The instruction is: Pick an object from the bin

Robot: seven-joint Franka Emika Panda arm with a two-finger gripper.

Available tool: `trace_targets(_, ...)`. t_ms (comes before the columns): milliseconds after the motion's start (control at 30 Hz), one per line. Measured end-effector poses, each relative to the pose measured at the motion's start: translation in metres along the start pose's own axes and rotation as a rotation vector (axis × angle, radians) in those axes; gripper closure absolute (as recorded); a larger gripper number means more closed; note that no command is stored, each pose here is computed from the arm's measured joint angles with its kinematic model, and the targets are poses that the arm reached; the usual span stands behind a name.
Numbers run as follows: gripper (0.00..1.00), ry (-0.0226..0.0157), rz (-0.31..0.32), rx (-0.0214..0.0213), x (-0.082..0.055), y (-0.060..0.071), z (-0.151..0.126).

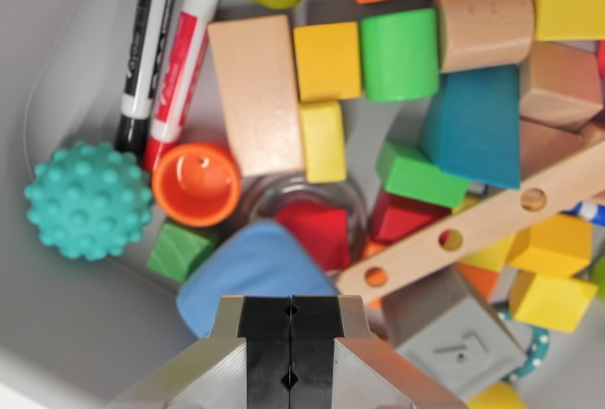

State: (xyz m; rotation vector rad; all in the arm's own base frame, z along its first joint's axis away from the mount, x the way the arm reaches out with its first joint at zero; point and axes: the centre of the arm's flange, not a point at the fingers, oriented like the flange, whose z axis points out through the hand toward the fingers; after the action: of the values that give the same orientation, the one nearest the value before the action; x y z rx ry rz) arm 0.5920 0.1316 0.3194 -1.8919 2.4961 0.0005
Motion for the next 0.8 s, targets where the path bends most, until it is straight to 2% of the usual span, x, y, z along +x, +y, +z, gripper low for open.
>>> trace_targets(100,1.00,-0.0007,0.000,0.0003,0.000,0.000,-0.015)
trace_targets(333,1.00,0.0011,0.001,-0.0036,0.000,0.001,-0.037)
trace_targets(433,1.00,0.0006,0.001,-0.0030,0.000,0.001,-0.047)
trace_targets(800,1.00,0.0019,0.001,-0.0064,0.000,0.001,-0.069)
